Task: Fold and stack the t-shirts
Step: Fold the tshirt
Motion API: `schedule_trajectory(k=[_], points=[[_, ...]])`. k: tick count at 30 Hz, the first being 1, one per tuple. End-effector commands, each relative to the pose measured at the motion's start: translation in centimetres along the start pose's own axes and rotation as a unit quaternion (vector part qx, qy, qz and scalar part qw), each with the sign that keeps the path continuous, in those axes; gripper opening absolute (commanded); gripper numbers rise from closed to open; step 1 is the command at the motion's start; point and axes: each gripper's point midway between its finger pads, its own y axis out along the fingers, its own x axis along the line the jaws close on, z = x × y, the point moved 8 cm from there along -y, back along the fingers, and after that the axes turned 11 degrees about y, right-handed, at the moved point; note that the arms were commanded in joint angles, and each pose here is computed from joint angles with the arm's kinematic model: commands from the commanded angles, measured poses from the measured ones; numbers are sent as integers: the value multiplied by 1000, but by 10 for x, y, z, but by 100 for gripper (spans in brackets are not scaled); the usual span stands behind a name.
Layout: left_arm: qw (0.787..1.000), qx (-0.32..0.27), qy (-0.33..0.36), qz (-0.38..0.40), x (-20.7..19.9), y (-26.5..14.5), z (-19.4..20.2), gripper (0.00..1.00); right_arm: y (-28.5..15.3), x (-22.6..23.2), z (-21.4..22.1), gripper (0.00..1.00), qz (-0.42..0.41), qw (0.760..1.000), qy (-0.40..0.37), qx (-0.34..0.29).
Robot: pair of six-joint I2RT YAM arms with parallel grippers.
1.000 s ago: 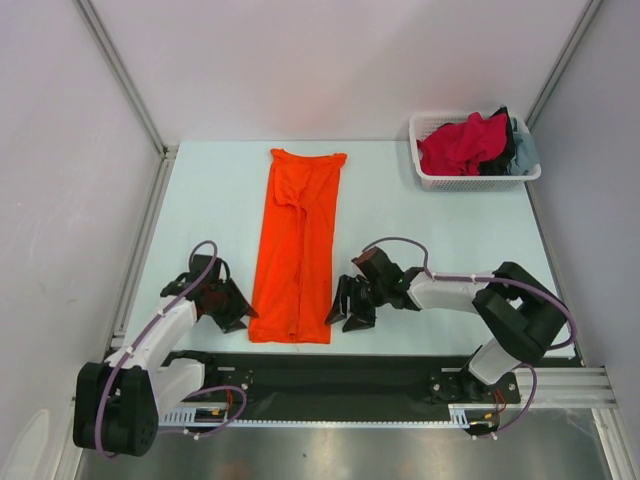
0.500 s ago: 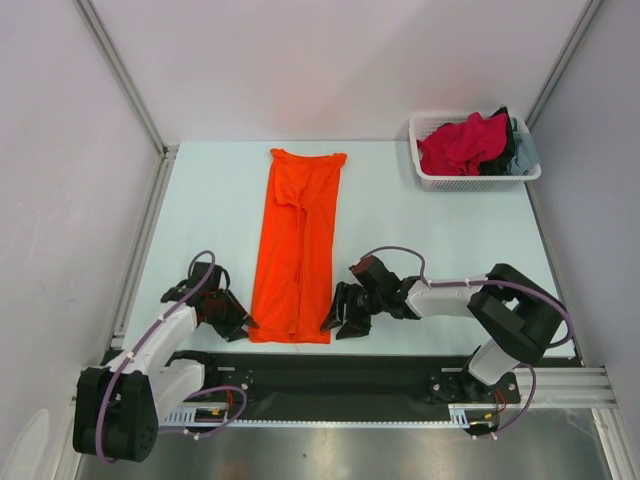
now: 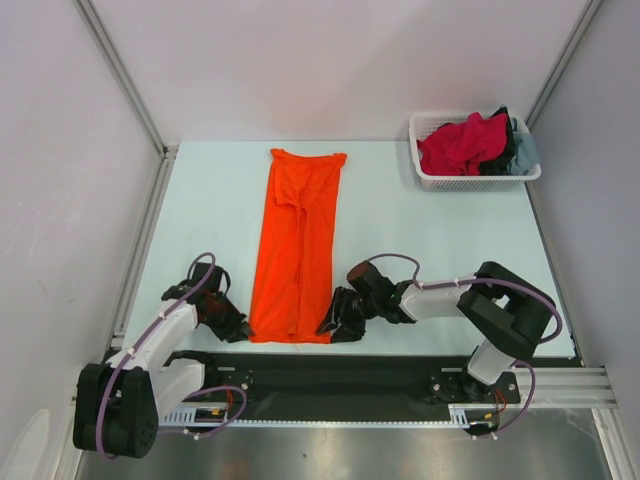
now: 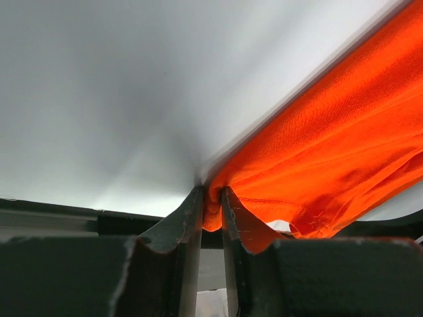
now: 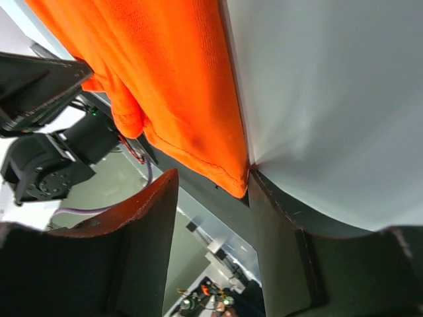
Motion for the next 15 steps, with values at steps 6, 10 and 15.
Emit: schedule_trajectory(k=[6, 10, 15], points=[[1000, 8, -2, 5, -3, -2, 0, 13, 11, -7, -5, 49, 8, 1000, 20, -17], [1000, 7, 0, 10, -4, -2, -1, 0, 11, -9, -5, 38, 10, 1000, 21, -17], [1000, 7, 7, 22, -6, 0, -1, 0, 11, -11, -4, 19, 11, 1000, 18, -13]])
